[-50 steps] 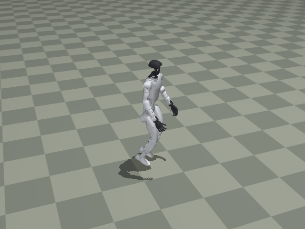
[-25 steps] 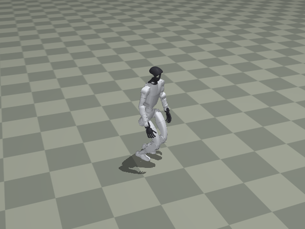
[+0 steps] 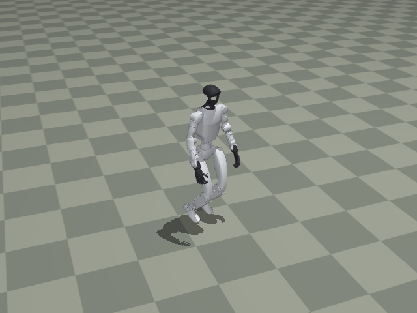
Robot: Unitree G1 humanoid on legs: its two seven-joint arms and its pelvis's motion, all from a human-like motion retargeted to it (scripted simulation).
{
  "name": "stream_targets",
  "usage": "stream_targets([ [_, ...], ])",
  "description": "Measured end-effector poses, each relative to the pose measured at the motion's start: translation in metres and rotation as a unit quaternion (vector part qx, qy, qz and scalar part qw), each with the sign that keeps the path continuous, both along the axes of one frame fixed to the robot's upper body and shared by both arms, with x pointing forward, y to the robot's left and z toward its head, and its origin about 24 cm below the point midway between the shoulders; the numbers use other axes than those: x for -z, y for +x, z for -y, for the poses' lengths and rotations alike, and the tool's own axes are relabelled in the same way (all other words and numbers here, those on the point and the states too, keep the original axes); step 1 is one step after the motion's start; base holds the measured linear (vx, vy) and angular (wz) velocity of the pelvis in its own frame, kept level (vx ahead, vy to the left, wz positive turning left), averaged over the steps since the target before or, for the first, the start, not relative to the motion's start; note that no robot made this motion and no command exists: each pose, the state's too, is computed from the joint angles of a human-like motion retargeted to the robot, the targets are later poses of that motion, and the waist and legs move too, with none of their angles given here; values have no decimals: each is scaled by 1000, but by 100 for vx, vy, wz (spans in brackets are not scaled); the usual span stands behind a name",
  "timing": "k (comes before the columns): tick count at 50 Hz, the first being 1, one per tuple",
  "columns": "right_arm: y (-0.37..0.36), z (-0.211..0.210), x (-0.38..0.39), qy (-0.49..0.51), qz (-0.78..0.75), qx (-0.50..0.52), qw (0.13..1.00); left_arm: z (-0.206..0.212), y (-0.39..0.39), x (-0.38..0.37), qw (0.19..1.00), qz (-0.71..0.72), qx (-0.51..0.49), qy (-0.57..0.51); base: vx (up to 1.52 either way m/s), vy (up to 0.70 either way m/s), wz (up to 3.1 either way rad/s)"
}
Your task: Sport exercise
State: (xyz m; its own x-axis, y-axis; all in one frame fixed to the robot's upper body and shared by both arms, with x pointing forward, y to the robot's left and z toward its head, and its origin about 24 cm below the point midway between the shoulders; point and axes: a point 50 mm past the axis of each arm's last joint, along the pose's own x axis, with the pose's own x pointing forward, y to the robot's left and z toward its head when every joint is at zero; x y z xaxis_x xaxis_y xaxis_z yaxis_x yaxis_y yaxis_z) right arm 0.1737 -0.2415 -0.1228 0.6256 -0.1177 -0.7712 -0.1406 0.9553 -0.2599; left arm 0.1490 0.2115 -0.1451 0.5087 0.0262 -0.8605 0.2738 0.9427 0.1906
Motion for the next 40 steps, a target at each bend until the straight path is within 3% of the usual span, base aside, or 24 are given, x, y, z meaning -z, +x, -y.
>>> stream_targets([
  [10,14,-10,0,2,1,8,1000,-2,8,1,997,-40,38,55,-3,-3,-45],
  [20,-38,-7,19,42,-71,30,996,20,-43,20,994,-106,36,-21,13,3,-35],
  [40,-1,-14,0,26,-5,-46,999,23,-3,5,995,-34,97,-3,-5,-1,-37],
])
